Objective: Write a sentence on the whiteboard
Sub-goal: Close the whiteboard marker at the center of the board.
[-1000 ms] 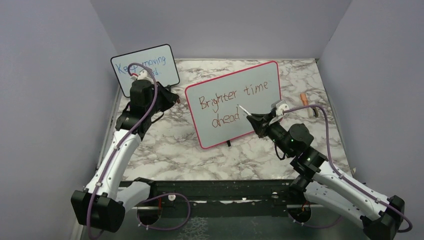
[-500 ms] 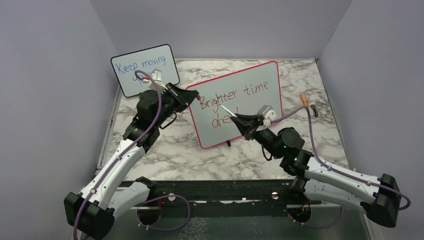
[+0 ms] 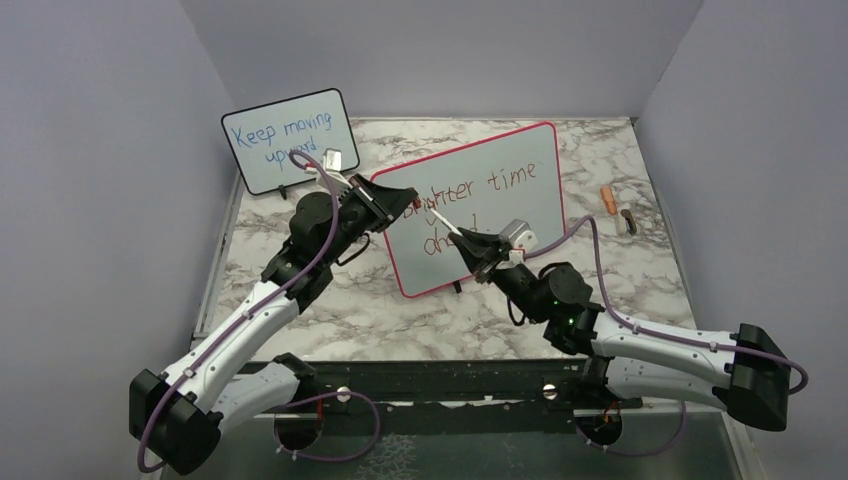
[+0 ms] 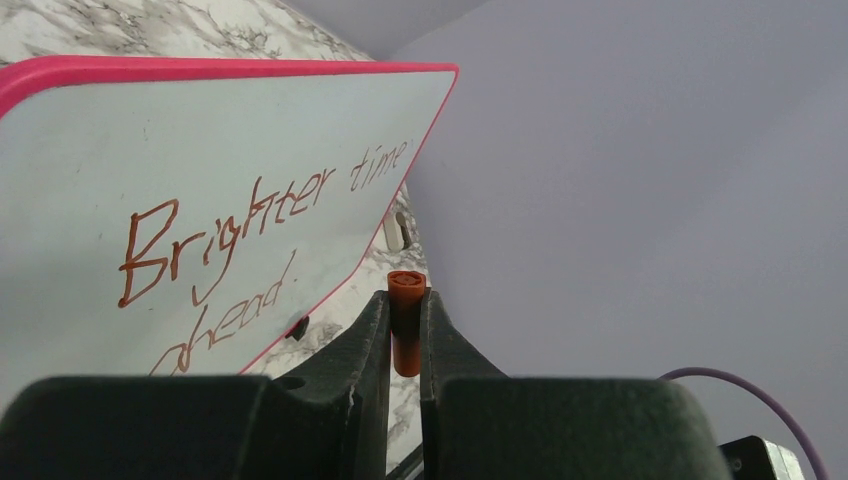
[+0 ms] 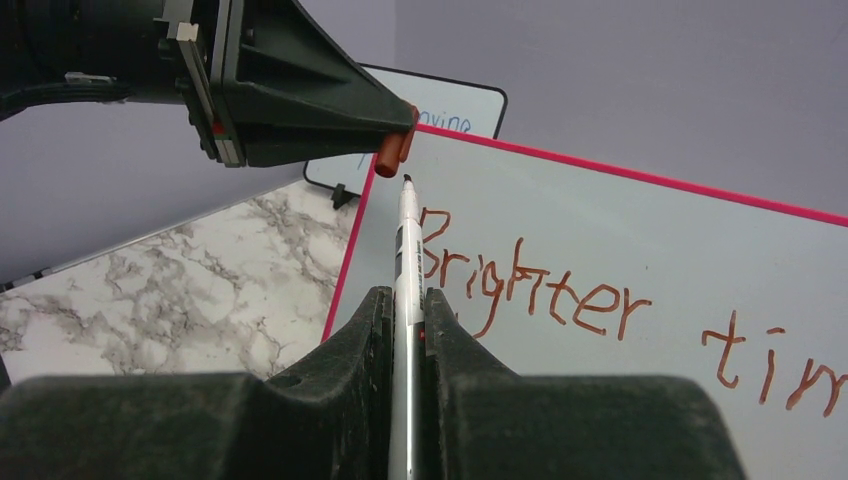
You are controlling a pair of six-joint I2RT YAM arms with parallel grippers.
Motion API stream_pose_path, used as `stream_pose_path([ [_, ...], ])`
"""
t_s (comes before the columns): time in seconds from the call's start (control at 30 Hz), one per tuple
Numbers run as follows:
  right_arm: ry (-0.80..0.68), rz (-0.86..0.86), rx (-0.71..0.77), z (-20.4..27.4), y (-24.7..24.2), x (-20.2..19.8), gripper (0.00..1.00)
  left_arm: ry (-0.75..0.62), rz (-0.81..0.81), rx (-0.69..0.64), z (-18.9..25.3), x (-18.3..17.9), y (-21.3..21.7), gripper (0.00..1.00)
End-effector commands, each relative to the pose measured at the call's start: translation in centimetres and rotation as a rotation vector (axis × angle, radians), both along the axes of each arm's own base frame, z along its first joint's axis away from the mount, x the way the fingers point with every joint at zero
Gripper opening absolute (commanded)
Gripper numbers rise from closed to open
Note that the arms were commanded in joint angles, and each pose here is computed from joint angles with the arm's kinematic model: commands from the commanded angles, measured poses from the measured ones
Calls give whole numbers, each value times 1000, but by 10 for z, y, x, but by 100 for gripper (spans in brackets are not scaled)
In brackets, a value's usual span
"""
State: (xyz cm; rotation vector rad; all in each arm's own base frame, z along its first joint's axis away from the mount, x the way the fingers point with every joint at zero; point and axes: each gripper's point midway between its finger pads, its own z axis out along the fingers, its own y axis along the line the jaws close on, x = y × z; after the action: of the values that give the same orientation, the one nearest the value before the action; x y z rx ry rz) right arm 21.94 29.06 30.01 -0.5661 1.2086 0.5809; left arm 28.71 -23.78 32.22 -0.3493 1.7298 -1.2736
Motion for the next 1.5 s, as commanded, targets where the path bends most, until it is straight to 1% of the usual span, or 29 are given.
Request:
stream_pose_path([
  [0.0, -25, -14, 52, 13, 2, 1, 1, -38, 36, -51, 14, 2, 1, 0],
  [0.17, -14, -4, 44, 8, 8, 2, 1, -18, 57, -83, 13, 3, 3, 0],
  [0.43, -36, 2, 86, 11, 8, 1, 1, 41, 103, -142, 4, 6, 8, 0],
  [0.83, -19, 0, 60, 3, 15, 4, 1, 85, 130, -209, 2, 4, 12, 0],
  [1.13, -13, 9, 54, 1, 19, 4, 1, 103, 115, -242, 3, 3, 10, 0],
  [1.47, -22, 3, 73, 5, 18, 4, 1, 110, 100, -242, 2, 1, 7, 0],
])
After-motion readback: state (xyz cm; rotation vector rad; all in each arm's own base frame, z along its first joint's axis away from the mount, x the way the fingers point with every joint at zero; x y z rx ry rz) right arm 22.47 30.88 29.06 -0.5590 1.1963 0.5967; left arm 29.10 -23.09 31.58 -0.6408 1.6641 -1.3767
